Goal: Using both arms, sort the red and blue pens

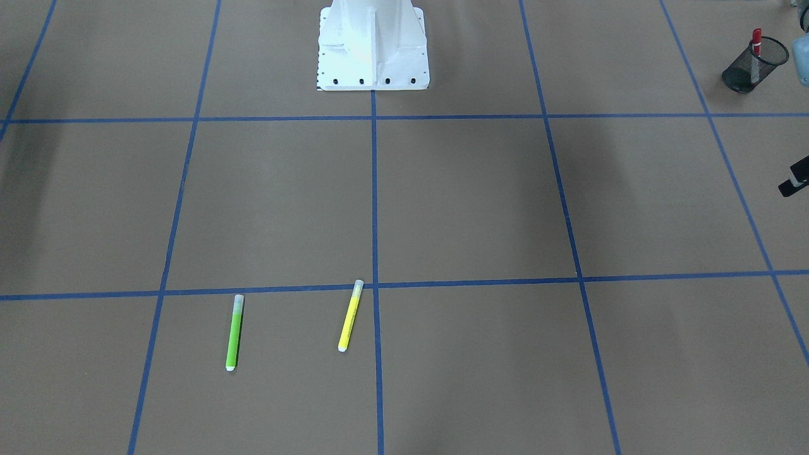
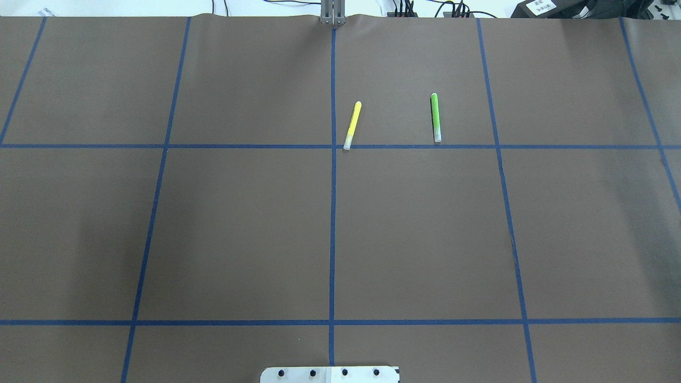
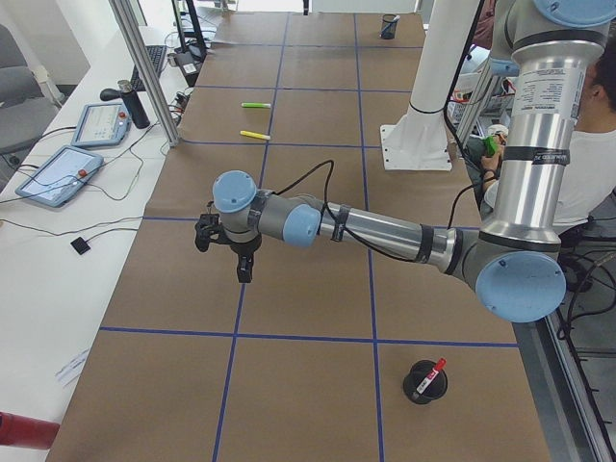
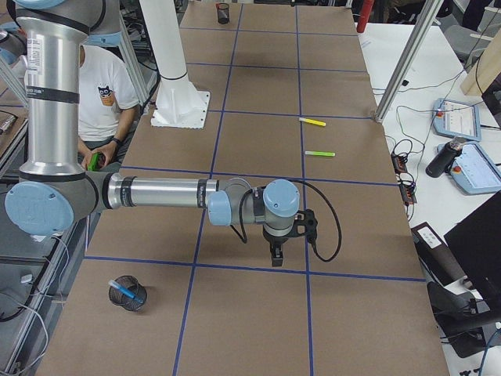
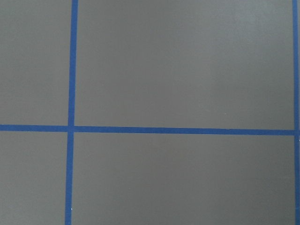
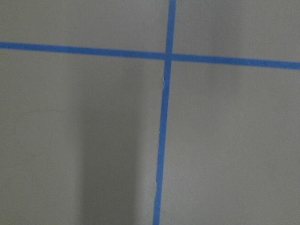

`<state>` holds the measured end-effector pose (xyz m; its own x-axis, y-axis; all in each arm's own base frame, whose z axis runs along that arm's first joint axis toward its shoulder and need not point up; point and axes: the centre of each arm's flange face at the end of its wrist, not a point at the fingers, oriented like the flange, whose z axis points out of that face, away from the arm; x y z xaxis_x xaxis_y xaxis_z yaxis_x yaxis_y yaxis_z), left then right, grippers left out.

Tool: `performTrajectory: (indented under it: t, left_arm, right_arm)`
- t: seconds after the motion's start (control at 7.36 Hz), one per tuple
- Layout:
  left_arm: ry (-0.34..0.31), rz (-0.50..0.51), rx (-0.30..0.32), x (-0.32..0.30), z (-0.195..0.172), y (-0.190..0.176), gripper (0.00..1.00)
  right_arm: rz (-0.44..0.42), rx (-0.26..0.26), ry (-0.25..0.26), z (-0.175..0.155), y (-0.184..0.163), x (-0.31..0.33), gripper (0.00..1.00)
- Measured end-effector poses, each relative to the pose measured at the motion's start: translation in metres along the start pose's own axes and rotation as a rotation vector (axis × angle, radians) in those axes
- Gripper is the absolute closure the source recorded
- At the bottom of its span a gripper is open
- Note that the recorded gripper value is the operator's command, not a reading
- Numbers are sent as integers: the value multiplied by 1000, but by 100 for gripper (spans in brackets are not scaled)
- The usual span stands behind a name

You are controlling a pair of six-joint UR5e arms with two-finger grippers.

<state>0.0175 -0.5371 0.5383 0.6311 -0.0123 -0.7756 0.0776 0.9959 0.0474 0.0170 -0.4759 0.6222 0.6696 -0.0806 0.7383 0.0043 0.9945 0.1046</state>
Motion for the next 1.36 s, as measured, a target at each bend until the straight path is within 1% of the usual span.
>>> performTrajectory:
  t: [0.27, 0.68, 0.95, 1.09, 1.36]
  left_arm:
    - [-2, 14, 24, 10, -10, 2, 0]
    - [-7, 29, 35, 13, -16, 11, 0]
    - [-10, 31, 39, 14, -17, 12, 0]
    - [-12, 34, 42, 15, -18, 13, 0]
    - [-13, 36, 45, 16, -19, 13, 0]
  right_arm:
    - [-15, 30, -16, -2, -22, -37, 0]
    - [-23, 42, -31, -5, -36, -71, 0]
    - [-21, 50, -22, -6, -40, -79, 0]
    - [-20, 49, -7, -4, -41, -79, 0]
    - [-18, 45, 5, -1, -41, -78, 0]
